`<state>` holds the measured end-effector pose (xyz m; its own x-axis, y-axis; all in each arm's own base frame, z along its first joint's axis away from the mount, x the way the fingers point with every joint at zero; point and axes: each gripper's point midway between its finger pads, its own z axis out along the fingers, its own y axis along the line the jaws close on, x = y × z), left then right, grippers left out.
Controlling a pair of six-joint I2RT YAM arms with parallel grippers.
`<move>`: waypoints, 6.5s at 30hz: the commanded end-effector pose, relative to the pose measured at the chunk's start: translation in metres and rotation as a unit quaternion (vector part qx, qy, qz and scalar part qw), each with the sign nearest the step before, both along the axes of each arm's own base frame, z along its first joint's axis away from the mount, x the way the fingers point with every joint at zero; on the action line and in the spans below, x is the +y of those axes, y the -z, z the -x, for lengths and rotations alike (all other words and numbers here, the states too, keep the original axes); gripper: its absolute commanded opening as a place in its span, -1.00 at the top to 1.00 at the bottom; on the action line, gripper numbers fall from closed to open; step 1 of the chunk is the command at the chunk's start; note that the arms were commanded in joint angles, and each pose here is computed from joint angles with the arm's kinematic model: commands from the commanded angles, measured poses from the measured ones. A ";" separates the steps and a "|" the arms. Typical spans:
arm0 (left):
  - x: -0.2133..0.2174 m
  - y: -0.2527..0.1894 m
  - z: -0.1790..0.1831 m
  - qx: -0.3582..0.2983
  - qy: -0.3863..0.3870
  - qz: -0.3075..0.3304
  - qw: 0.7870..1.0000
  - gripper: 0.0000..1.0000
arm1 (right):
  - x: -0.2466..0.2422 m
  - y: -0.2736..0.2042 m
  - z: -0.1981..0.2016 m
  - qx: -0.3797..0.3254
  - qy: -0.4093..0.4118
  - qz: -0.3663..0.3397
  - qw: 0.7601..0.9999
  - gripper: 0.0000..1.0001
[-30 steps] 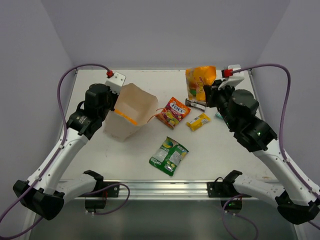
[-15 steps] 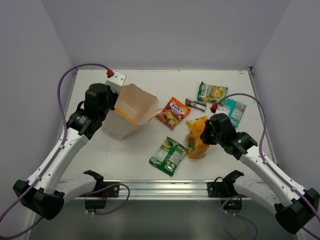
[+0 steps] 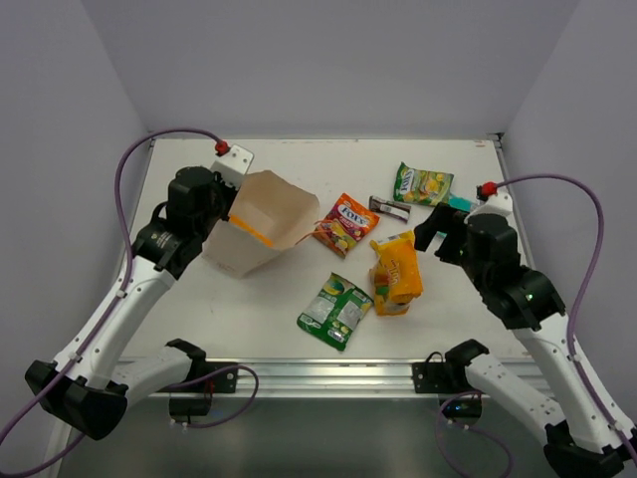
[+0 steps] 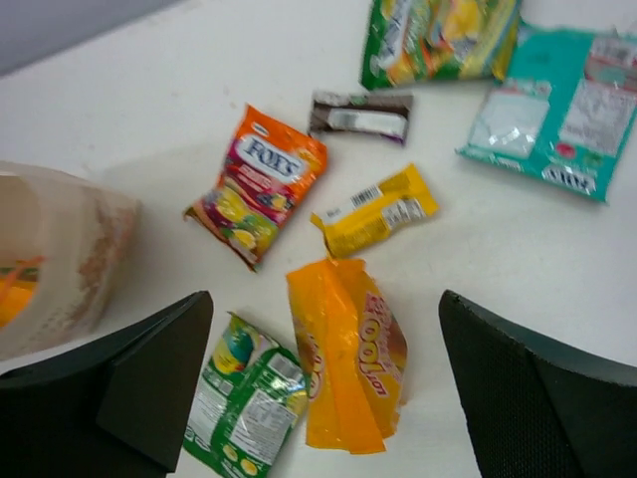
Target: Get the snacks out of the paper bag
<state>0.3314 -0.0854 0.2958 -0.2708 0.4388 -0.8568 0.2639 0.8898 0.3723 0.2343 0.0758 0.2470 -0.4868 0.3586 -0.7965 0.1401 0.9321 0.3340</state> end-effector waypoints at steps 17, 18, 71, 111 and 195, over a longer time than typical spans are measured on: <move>-0.027 -0.046 0.006 -0.079 0.090 0.040 0.992 1.00 | 0.292 -0.125 -0.018 -0.218 -0.499 -0.026 0.838 -0.93; -0.027 -0.045 0.007 -0.076 0.090 0.041 0.992 1.00 | 0.313 -0.110 -0.020 -0.201 -0.514 -0.024 0.834 -0.93; -0.013 -0.011 0.017 -0.011 0.016 0.088 0.996 1.00 | 0.334 -0.089 -0.025 -0.214 -0.465 0.002 0.859 1.00; 0.064 0.025 0.001 0.050 -0.192 0.096 0.975 1.00 | 0.134 -0.048 -0.334 -0.130 -0.161 0.059 0.977 1.00; 0.107 -0.179 0.169 -0.251 -0.153 0.258 0.920 -1.00 | -0.087 -0.237 0.149 -0.481 -0.012 0.099 0.871 -0.98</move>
<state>0.1579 0.0196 0.4811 0.1949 -0.1124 -0.9744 -0.0989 0.9861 -0.1335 0.0816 -0.0063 0.4867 0.4345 0.1920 -0.8800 -0.1747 0.9764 0.1267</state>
